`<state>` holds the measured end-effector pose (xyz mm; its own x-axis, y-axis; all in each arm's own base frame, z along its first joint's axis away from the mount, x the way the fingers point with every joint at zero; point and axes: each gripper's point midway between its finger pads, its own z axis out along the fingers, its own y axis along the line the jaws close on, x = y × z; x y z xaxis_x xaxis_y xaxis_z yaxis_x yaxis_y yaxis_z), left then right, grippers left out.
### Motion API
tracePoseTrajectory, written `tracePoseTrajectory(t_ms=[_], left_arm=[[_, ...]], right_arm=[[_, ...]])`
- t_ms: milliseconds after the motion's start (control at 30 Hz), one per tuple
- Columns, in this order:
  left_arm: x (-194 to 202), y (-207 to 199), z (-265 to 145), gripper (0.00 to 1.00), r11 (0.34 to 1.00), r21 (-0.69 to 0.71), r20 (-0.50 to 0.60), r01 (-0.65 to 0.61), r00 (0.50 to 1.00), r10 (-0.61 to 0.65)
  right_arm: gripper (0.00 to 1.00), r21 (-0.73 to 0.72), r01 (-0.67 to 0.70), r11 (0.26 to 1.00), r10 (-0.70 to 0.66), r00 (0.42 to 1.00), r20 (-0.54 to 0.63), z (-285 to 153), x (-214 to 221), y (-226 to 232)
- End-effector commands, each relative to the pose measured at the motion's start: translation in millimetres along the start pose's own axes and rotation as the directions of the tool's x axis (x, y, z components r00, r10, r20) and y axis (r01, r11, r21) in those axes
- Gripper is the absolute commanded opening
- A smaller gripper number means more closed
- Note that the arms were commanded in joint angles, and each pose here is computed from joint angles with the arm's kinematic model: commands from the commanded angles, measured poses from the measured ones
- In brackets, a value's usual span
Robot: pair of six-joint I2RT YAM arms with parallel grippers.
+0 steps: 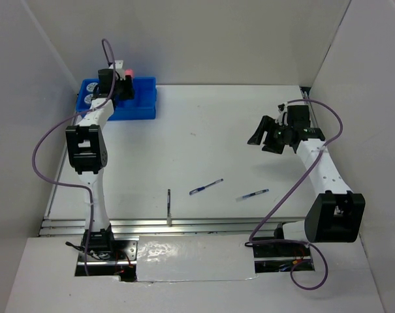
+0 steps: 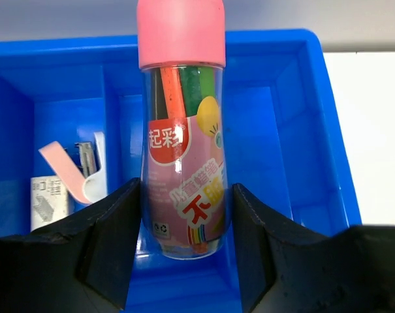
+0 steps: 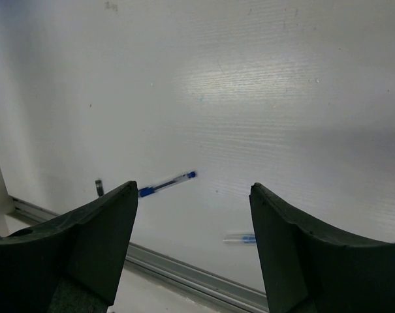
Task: Sort the stationery into containers
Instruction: Place the stationery in the storage box, then pick up the pen from the corner of the board.
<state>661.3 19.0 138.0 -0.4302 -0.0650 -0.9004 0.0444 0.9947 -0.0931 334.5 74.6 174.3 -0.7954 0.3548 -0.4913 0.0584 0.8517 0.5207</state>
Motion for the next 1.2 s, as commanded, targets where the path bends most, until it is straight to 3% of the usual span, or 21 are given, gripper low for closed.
tracePoseTrajectory(t_ms=[0, 167, 300, 433, 467, 533, 567, 633, 667, 700, 733, 767, 800, 833, 867, 900, 933, 967, 1033, 1133, 1167], left_arm=[[-29.8, -11.7, 4.9, 0.36, 0.998, 0.044, 0.103, -0.041, 0.994, 0.036], [-32.4, -12.6, 2.0, 0.56, 0.999, 0.038, 0.105, -0.011, 0.994, 0.007], [-63.2, -7.2, -11.8, 0.82, 1.0, -0.001, 0.166, 0.013, 0.986, -0.013], [-97.0, -2.9, -40.8, 0.85, 1.0, -0.008, 0.228, 0.017, 0.973, -0.014], [-119.3, -4.7, -61.0, 0.85, 1.0, 0.003, 0.273, -0.015, 0.962, 0.014], [-115.3, -15.2, -80.5, 0.83, 0.989, 0.087, 0.264, -0.116, 0.96, 0.09], [-132.6, -39.3, -117.9, 0.82, 0.92, 0.245, 0.342, -0.305, 0.915, 0.213], [-94.8, -66.7, -148.1, 0.78, 0.787, 0.461, 0.337, -0.411, 0.901, 0.273], [-97.8, -88.1, -180.3, 0.76, 0.66, 0.524, 0.434, -0.538, 0.836, 0.336], [-61.5, -99.7, -195.6, 0.72, 0.612, 0.63, 0.335, -0.478, 0.878, 0.342], [-49.5, -110.6, -215.9, 0.71, 0.537, 0.668, 0.345, -0.515, 0.854, 0.389], [-33.8, -126.8, -224.6, 0.69, 0.344, 0.63, 0.485, -0.696, 0.698, 0.526], [12.7, -138.6, -258.0, 0.68, 0.27, 0.76, 0.372, -0.592, 0.736, 0.566], [41.3, -151.8, -269.0, 0.66, 0.045, 0.728, 0.485, -0.684, 0.561, 0.671], [71.0, -162.7, -285.9, 0.66, -0.056, 0.773, 0.479, -0.632, 0.524, 0.705], [93.3, -167.1, -297.0, 0.65, -0.089, 0.807, 0.447, -0.584, 0.506, 0.738], [99.1, -173.7, -311.8, 0.64, -0.148, 0.782, 0.484, -0.605, 0.442, 0.755], [139.6, -184.6, -327.1, 0.63, -0.266, 0.789, 0.531, -0.553, 0.397, 0.749], [153.0, -191.5, -339.8, 0.63, -0.363, 0.724, 0.6, -0.587, 0.277, 0.751], [195.2, -214.9, -361.0, 0.63, -0.533, 0.659, 0.694, -0.53, 0.157, 0.702], [210.5, -215.7, -366.3, 0.63, -0.56, 0.664, 0.7, -0.495, 0.148, 0.699]], right_arm=[[0.76, -0.01, 0.045, 0.999, -0.045, 0.999, 0.012, 4.5, -3.8, 1.9], [0.76, -0.075, 0.132, 0.988, -0.133, 0.991, -0.016, 1.2, 0.8, 13.8], [0.76, -0.111, 0.172, 0.979, -0.175, 0.984, -0.016, -3.7, 1.0, 21.5], [0.76, -0.123, 0.235, 0.964, -0.239, 0.971, -0.016, -4.5, 8.0, 33.7], [0.76, -0.129, 0.259, 0.957, -0.263, 0.965, -0.012, -6.7, 10.7, 37.5], [0.76, -0.126, 0.282, 0.951, -0.286, 0.958, -0.007, -8.0, 13.6, 39.3], [0.76, -0.127, 0.3, 0.946, -0.302, 0.953, 0.003, -11.0, 15.1, 41.2], [0.76, -0.124, 0.319, 0.94, -0.32, 0.947, 0.015, -13.6, 17.6, 43.3], [0.76, -0.124, 0.333, 0.935, -0.333, 0.943, 0.024, -16.2, 19.8, 43.4], [0.76, -0.121, 0.339, 0.933, -0.338, 0.941, 0.03, -17.9, 19.9, 42.6], [0.76, -0.125, 0.355, 0.926, -0.352, 0.935, 0.045, -22.4, 19.8, 44.5], [0.76, -0.122, 0.356, 0.927, -0.353, 0.935, 0.042, -22.4, 22.0, 42.0], [0.77, -0.123, 0.36, 0.925, -0.358, 0.933, 0.046, -24.0, 22.4, 41.9], [0.77, -0.125, 0.364, 0.923, -0.36, 0.932, 0.049, -24.9, 23.8, 41.4], [0.77, -0.124, 0.366, 0.922, -0.362, 0.931, 0.053, -25.6, 23.8, 41.1], [0.77, -0.125, 0.365, 0.923, -0.361, 0.931, 0.055, -25.8, 23.7, 41.0], [0.77, -0.124, 0.364, 0.923, -0.36, 0.931, 0.057, -26.0, 22.9, 40.6], [0.77, -0.124, 0.362, 0.924, -0.357, 0.932, 0.056, -26.4, 22.3, 40.2], [0.77, -0.118, 0.354, 0.928, -0.349, 0.935, 0.06, -27.8, 19.6, 37.6], [0.77, -0.109, 0.344, 0.933, -0.337, 0.938, 0.077, -29.7, 12.7, 35.3], [0.77, -0.109, 0.343, 0.933, -0.336, 0.939, 0.078, -30.5, 11.4, 35.1]])
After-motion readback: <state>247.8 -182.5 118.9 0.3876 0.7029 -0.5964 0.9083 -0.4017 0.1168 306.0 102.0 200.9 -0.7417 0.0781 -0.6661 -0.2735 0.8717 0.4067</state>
